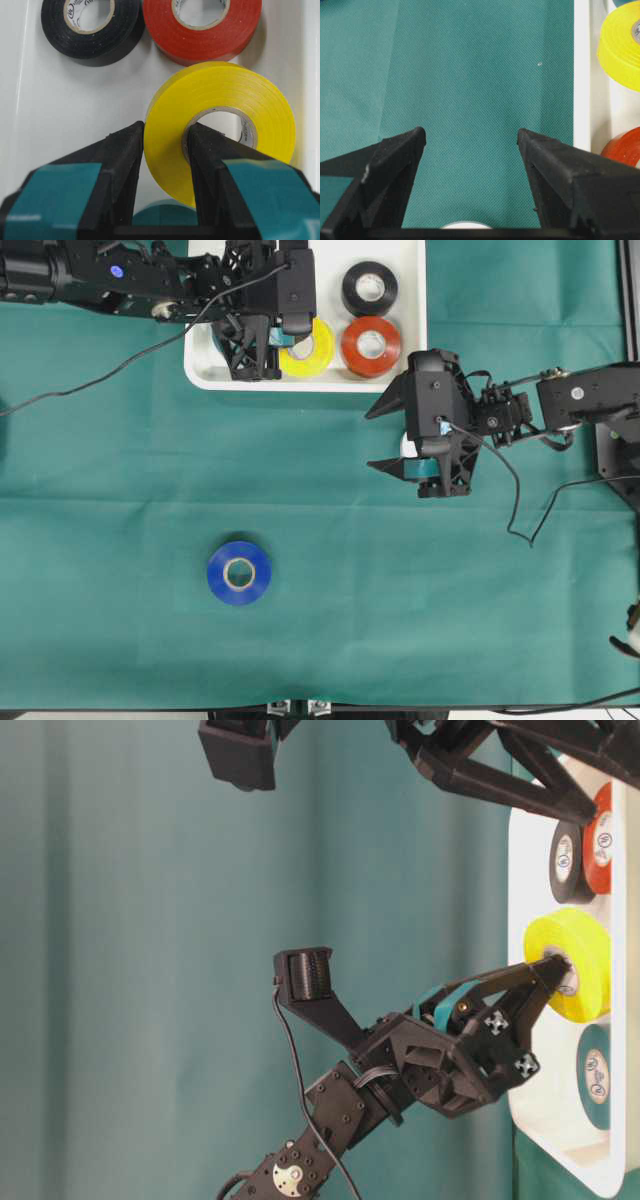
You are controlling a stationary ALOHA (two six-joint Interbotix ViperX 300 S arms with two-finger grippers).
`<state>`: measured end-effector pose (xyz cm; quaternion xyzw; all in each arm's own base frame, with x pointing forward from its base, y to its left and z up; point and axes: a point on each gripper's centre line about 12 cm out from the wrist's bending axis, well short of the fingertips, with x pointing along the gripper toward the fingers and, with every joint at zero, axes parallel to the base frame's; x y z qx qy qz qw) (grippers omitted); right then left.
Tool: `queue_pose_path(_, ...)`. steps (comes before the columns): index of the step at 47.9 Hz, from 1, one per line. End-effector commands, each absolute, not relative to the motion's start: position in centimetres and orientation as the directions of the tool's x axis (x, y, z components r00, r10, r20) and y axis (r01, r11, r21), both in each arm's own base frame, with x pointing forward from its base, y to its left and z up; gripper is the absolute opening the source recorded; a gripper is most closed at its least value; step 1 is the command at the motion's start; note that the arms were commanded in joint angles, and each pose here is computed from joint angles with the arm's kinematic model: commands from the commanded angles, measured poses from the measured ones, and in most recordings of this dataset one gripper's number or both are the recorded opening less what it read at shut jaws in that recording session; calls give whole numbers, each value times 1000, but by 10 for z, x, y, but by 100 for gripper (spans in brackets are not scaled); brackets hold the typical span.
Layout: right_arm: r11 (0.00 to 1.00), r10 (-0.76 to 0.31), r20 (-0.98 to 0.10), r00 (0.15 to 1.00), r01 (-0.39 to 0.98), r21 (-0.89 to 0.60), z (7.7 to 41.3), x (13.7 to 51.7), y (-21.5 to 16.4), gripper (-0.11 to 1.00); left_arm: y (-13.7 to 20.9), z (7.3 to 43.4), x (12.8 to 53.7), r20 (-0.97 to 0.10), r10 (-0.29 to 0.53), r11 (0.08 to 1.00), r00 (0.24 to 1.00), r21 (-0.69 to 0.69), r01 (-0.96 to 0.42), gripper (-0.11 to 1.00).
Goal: Put the tape alternately from left to right into the white case.
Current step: 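Lift the yellow tape with the left gripper and lower it into the tray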
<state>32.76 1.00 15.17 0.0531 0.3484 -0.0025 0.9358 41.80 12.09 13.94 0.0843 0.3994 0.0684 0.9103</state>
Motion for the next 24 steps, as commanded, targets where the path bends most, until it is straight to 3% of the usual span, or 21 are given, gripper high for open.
queue_pose_path(1,994,37,-627,778,35,102,160,332,11,82,124,156,424,-682,204,973,703,222,-67,-3)
queue_pose_path(20,994,37,-629,776,35,102,159,332,11,82,124,158,424,-681,204,973,704,220,-69,-3)
queue_pose_path(24,994,37,-630,775,34,100,159,332,11,82,124,159,424,-677,205,973,707,221,-70,6)
